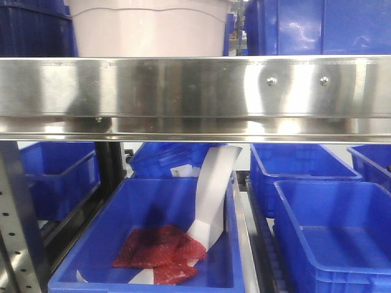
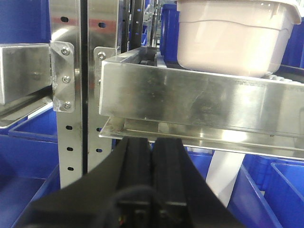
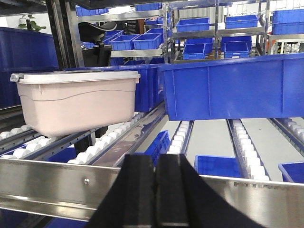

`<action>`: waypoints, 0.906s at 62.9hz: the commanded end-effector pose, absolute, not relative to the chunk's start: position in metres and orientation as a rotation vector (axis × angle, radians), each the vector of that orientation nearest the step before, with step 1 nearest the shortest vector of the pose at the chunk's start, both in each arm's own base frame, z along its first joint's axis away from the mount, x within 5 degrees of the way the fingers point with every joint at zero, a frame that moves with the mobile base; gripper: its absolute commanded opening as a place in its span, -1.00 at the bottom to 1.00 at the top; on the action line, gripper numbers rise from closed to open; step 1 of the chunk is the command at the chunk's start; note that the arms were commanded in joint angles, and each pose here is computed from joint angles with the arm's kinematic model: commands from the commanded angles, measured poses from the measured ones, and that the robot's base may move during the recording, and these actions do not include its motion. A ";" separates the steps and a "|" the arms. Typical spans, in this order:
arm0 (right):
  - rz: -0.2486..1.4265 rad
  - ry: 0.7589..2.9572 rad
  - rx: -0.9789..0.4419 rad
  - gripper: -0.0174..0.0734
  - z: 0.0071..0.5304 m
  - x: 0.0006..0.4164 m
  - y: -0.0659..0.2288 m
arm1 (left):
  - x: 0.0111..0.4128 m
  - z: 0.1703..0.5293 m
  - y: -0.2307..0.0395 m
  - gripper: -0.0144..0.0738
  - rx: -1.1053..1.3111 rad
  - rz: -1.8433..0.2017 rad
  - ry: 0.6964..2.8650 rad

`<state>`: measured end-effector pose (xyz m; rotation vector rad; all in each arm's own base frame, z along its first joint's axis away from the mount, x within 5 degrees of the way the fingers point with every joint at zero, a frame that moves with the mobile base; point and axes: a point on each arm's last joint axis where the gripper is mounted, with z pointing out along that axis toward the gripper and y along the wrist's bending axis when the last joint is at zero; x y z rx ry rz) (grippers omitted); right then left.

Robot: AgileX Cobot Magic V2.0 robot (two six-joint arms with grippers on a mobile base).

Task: Grab white bin and place on right shelf

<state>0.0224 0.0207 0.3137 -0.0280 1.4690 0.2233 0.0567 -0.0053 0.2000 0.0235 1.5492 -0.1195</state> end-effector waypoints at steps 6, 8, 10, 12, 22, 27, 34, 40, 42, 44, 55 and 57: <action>0.109 1.421 0.021 -0.46 0.321 0.024 0.011 | 0.056 0.202 -0.004 -0.94 0.004 -0.128 1.466; 0.094 1.433 0.046 -0.46 0.317 0.026 0.009 | 0.056 0.202 -0.004 -0.94 0.004 -0.128 1.466; 0.100 1.438 0.085 -0.46 0.314 0.028 0.007 | 0.056 0.202 -0.004 -0.94 0.004 -0.128 1.466; 0.093 1.444 0.121 -0.46 0.308 0.030 0.004 | 0.056 0.202 -0.004 -0.94 0.004 -0.128 1.466; 0.015 1.451 0.152 -0.46 0.278 0.044 -0.004 | 0.056 0.202 -0.004 -0.94 0.004 -0.128 1.466; -0.008 1.444 0.123 -0.46 0.262 0.050 -0.004 | 0.056 0.202 -0.004 -0.94 0.004 -0.128 1.466; -0.016 1.449 0.113 -0.46 0.243 0.055 -0.005 | 0.056 0.202 -0.004 -0.94 0.004 -0.128 1.466; 0.001 1.458 0.133 -0.46 0.228 0.057 -0.005 | 0.056 0.202 -0.004 -0.94 0.004 -0.128 1.466; 0.001 1.459 0.133 -0.46 0.222 0.057 -0.005 | 0.056 0.202 -0.004 -0.94 0.004 -0.128 1.466; -0.001 1.452 0.132 -0.46 0.217 0.056 -0.005 | 0.056 0.202 -0.004 -0.94 0.004 -0.128 1.466; -0.031 1.477 0.101 -0.46 0.207 0.055 -0.005 | 0.056 0.202 -0.004 -0.94 0.004 -0.127 1.464; -0.034 1.474 0.098 -0.46 0.207 0.055 -0.005 | 0.056 0.202 -0.004 -0.94 0.004 -0.127 1.465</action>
